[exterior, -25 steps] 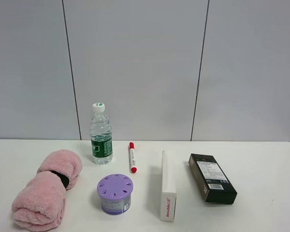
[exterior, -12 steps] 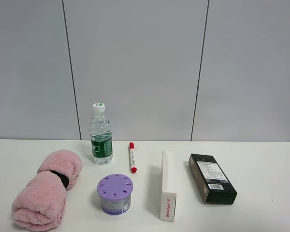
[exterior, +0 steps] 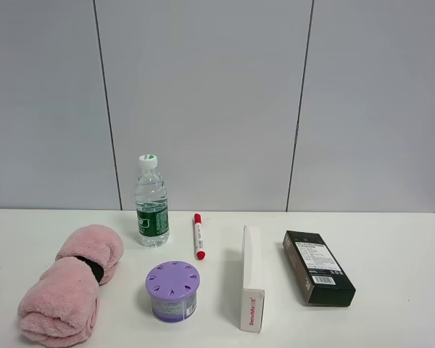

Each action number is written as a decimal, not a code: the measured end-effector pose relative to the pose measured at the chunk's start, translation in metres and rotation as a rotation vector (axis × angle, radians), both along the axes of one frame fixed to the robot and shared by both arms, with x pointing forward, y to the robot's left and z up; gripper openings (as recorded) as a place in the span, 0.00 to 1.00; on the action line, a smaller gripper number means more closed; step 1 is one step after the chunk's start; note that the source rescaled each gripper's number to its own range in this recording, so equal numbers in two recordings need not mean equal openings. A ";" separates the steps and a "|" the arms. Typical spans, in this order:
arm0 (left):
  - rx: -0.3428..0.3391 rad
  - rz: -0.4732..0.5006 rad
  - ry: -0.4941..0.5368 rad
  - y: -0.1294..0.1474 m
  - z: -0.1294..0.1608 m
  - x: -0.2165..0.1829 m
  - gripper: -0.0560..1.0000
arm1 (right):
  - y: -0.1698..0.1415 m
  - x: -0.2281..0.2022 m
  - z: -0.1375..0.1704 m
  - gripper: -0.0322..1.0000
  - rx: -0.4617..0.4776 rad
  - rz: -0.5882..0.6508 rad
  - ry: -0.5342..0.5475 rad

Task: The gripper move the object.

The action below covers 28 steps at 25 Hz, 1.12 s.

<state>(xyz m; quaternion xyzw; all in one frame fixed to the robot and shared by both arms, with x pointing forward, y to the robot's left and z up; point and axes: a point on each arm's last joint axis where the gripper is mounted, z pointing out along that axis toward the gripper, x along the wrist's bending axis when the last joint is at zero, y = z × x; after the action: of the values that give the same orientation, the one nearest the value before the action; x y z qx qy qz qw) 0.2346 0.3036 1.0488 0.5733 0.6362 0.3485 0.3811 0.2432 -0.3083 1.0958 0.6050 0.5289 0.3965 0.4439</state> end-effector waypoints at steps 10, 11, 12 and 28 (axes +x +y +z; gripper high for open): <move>0.001 -0.001 0.000 0.000 0.000 0.000 1.00 | 0.005 -0.005 -0.046 1.00 0.037 0.045 0.214; 0.001 -0.001 0.000 0.000 0.000 0.000 1.00 | 0.006 -0.005 -0.046 1.00 0.032 0.054 0.215; 0.001 -0.001 0.000 0.000 0.000 0.000 1.00 | 0.006 -0.005 -0.046 1.00 0.033 0.064 0.215; 0.000 0.000 0.000 0.000 0.000 0.000 1.00 | 0.008 -0.005 -0.046 0.98 0.029 0.088 0.216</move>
<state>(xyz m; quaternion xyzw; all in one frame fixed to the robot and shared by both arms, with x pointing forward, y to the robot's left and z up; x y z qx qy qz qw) 0.2346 0.3036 1.0488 0.5734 0.6361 0.3485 0.3810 0.2387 -0.2999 1.0503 0.6268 0.5939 0.3555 0.3577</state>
